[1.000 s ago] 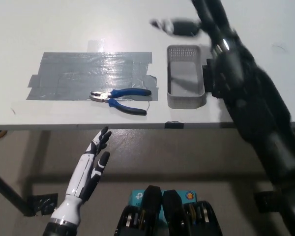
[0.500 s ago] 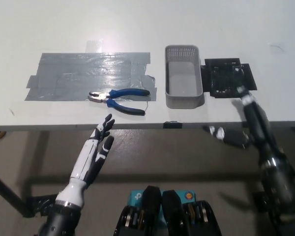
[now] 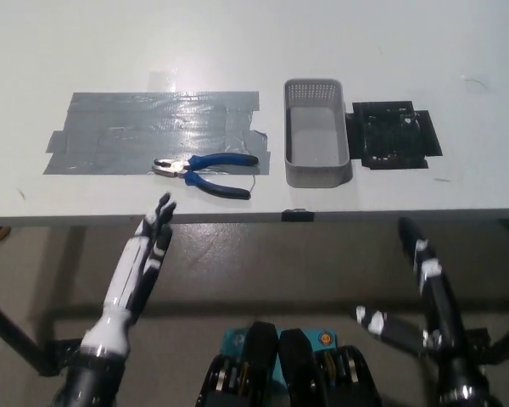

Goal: The robot picks the blue plier placed on top of the container and places it on the grey area of the table

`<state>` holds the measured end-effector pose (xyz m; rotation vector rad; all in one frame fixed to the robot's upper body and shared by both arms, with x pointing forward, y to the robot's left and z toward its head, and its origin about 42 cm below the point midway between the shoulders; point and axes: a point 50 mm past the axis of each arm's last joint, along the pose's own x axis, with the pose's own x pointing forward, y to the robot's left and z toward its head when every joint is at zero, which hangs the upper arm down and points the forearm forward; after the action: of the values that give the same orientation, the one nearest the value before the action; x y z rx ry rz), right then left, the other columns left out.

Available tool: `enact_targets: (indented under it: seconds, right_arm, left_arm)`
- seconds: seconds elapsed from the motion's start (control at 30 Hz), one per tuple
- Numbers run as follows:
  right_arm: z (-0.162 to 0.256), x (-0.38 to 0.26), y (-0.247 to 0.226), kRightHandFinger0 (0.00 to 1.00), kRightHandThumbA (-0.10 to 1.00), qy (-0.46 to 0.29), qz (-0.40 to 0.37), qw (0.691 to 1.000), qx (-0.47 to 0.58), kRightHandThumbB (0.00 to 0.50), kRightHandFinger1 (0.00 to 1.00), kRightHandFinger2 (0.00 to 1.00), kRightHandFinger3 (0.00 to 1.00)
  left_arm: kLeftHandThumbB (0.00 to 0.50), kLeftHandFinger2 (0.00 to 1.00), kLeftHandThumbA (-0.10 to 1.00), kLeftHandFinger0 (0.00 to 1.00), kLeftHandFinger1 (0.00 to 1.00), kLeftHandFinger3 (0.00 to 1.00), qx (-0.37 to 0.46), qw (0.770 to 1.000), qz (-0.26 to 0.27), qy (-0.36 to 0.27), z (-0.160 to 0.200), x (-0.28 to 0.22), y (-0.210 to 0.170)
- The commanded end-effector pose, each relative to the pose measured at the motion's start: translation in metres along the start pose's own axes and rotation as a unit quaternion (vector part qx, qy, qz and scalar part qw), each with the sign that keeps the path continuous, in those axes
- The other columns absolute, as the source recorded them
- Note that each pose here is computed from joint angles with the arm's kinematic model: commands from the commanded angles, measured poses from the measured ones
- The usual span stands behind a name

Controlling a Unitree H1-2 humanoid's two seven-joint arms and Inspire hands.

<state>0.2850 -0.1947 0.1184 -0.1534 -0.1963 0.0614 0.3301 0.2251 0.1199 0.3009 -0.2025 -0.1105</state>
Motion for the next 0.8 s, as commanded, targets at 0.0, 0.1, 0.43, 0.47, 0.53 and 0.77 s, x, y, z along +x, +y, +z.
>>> enact_targets:
  seconds: [0.0, 0.1, 0.43, 0.47, 0.53, 0.77]
  right_arm:
    - [0.000, -0.007, -0.006, 1.00, 1.00, -0.032, 0.001, 0.998, 0.056, 0.105, 1.00, 1.00, 1.00]
    - [-0.008, -0.020, -0.003, 1.00, 1.00, -0.018, 0.007, 0.998, 0.057, 0.129, 1.00, 1.00, 1.00]
    - [-0.015, -0.043, -0.001, 1.00, 1.00, -0.004, 0.017, 0.998, 0.058, 0.144, 1.00, 1.00, 1.00]
    - [-0.015, -0.044, -0.002, 1.00, 1.00, -0.003, 0.018, 0.998, 0.056, 0.141, 1.00, 1.00, 1.00]
    - [-0.013, -0.044, -0.002, 1.00, 1.00, -0.003, 0.021, 0.998, 0.053, 0.135, 1.00, 1.00, 1.00]
    - [-0.013, -0.044, -0.001, 1.00, 1.00, 0.002, 0.034, 0.998, 0.049, 0.161, 1.00, 1.00, 1.00]
  left_arm:
    - [0.185, 1.00, 1.00, 1.00, 1.00, 1.00, -0.008, 0.999, 0.021, -0.027, 0.003, -0.015, 0.009]
    - [0.180, 1.00, 1.00, 1.00, 1.00, 1.00, -0.016, 0.999, 0.025, -0.017, -0.003, -0.031, 0.011]
    - [0.163, 1.00, 1.00, 1.00, 1.00, 1.00, -0.007, 1.000, 0.017, 0.001, -0.003, -0.053, 0.011]
    - [0.158, 1.00, 1.00, 1.00, 1.00, 1.00, -0.006, 1.000, 0.017, 0.003, -0.003, -0.055, 0.010]
    - [0.161, 1.00, 1.00, 1.00, 1.00, 1.00, -0.008, 1.000, 0.018, 0.001, -0.003, -0.057, 0.009]
    - [0.173, 1.00, 1.00, 1.00, 1.00, 1.00, -0.016, 1.000, 0.022, 0.001, -0.007, -0.071, 0.006]
